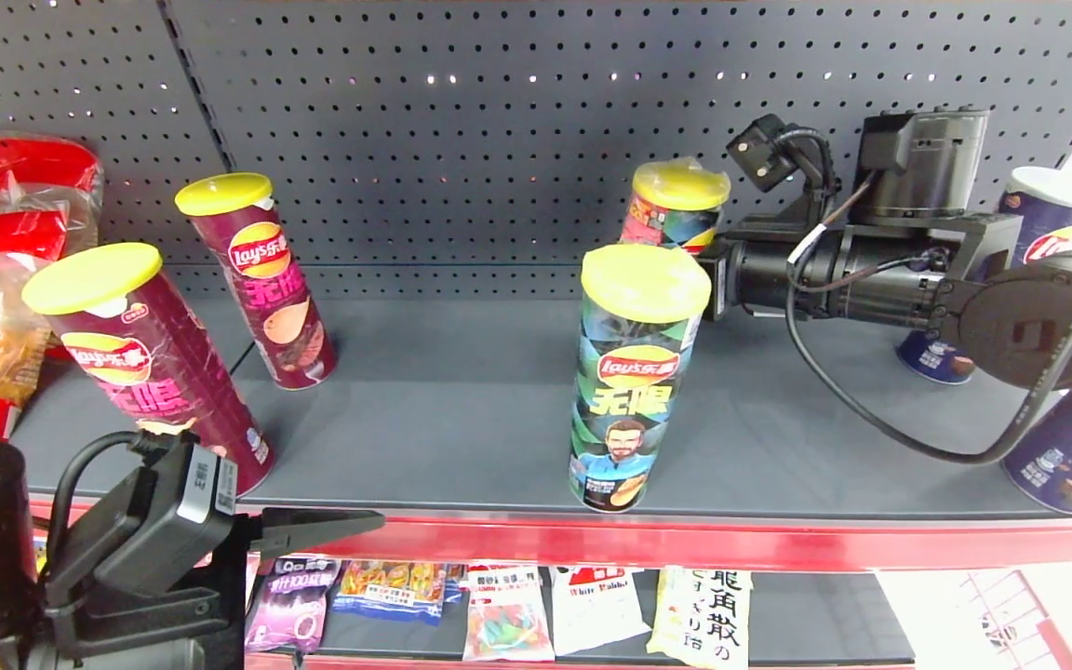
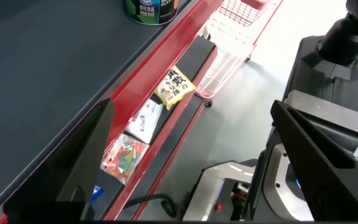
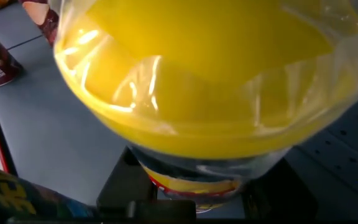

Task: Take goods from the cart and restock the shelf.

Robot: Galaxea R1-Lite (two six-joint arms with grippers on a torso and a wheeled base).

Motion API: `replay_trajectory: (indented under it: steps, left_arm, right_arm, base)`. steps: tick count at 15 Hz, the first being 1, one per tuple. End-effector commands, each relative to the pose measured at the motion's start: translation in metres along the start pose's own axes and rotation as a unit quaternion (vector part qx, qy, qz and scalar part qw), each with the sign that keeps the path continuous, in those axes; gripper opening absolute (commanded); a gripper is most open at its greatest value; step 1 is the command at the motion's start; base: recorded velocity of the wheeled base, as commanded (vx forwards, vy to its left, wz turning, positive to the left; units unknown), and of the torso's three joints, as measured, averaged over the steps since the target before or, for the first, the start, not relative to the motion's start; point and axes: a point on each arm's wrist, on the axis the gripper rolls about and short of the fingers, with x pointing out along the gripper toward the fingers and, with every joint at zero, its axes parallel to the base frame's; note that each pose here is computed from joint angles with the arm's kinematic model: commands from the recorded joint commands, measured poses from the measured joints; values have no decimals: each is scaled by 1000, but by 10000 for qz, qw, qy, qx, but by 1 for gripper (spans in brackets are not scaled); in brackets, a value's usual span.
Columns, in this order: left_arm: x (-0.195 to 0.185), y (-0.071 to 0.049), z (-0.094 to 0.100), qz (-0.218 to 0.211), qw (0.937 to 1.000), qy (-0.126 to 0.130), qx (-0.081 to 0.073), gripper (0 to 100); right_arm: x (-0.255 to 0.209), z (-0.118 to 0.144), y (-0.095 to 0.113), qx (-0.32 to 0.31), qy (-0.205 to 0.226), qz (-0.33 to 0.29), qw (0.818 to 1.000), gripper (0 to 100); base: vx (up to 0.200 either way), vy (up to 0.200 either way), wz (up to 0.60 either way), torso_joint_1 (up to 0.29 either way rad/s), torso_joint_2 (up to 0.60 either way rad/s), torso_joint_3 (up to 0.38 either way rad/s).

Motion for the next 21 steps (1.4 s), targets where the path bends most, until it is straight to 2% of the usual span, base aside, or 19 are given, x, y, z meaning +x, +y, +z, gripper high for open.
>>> replay_trajectory:
  steps: [1,3,20,21]
  left_arm:
    - [-1,-1,0,5,10000,-19,12,100]
    - [-1,0,1,30,10000,-28,20,100]
    - [-1,0,1,30,10000,-28,13,100]
    - [0,0,1,28,10000,-16,5,100]
  right_arm:
    - [2,1,4,-10,-6,62,10000,0]
    - [3,3,10,-32,-14,153,9999,0]
    - [-2,-7,10,-283,183,65,9994,0]
    - [-2,-7,10,-304,189,75,9993,100]
  base:
    - [0,0,0,0,0,0]
    - [0,0,0,0,0,0]
    - [0,0,0,0,0,0]
    - [0,0,0,0,0,0]
